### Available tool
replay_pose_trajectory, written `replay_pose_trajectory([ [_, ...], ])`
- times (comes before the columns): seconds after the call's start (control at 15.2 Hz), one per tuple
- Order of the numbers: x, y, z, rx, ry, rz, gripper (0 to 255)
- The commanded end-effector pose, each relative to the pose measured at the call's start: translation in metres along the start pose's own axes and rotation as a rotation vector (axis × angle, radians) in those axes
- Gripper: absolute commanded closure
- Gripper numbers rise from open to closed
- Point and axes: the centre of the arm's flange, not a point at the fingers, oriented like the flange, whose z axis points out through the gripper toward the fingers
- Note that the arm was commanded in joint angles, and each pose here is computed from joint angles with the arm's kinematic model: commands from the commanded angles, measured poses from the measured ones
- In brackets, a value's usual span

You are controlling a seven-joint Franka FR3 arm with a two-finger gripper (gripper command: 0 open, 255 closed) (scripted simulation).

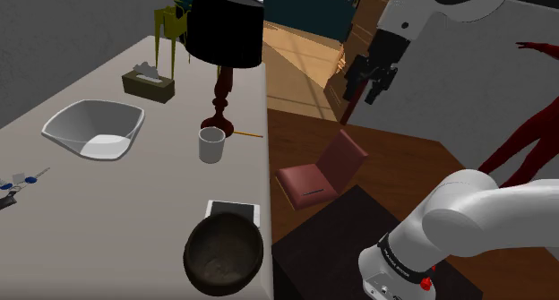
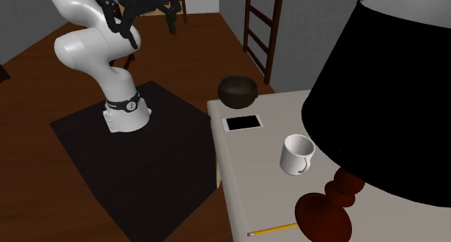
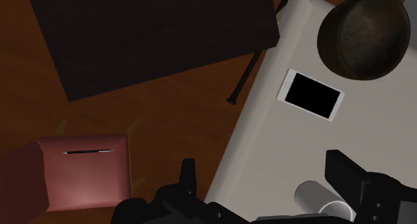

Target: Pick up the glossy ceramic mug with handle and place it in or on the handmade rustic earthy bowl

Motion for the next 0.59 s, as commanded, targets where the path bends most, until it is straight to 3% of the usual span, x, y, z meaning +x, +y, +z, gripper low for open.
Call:
replay_pose_trajectory([
  [0.0, 0.0, 0.0, 0.0, 0.0, 0.0, 0.0, 0],
  [0.53, 0.058, -0.067, 0.061, -0.041, 0.02, -0.009, 0],
])
